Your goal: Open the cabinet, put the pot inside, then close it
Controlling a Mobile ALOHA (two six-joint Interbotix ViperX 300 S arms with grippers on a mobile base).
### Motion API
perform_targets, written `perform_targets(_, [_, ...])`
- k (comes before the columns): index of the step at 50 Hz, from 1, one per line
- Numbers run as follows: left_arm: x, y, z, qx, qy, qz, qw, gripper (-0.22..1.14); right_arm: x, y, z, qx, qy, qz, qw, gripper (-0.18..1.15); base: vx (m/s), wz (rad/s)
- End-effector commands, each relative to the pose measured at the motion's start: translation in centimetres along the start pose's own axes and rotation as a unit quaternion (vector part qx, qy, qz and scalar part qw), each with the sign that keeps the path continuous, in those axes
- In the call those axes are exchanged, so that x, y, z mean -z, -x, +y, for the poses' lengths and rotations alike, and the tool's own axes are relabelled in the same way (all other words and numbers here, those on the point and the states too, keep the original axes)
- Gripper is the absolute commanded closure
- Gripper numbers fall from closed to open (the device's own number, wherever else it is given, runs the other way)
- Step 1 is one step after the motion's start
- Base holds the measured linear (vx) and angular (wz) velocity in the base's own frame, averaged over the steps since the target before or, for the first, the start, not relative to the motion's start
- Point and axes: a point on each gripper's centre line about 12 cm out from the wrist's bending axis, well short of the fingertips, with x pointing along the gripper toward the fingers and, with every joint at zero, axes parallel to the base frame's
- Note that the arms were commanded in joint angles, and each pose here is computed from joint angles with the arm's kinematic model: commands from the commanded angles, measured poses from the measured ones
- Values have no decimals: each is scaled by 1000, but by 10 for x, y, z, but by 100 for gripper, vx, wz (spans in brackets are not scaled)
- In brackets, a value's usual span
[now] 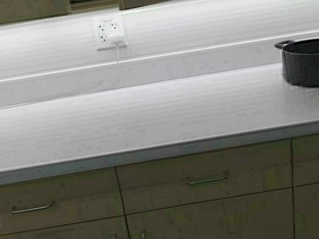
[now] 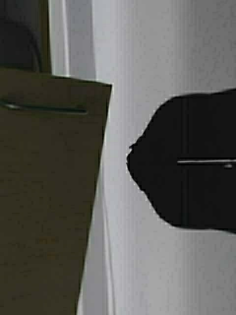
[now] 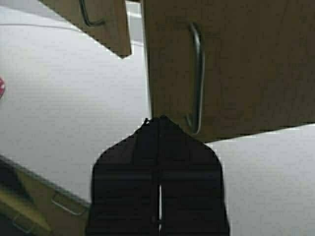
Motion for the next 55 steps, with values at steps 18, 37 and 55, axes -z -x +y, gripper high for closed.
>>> perform_targets(18, [-9, 17, 0, 0, -5, -23, 1000, 89, -46, -87, 3, -6, -6, -57, 998, 90, 14, 2])
perform_targets(37, [-5, 30, 0, -1, -3, -15, 1000, 88, -43, -27, 19, -23, -2, -52, 998, 90, 15, 6])
perform_targets(55, [5, 29, 0, -1, 1, -2, 1000, 88, -18, 5, 18, -23, -1, -29, 999, 90, 9, 3])
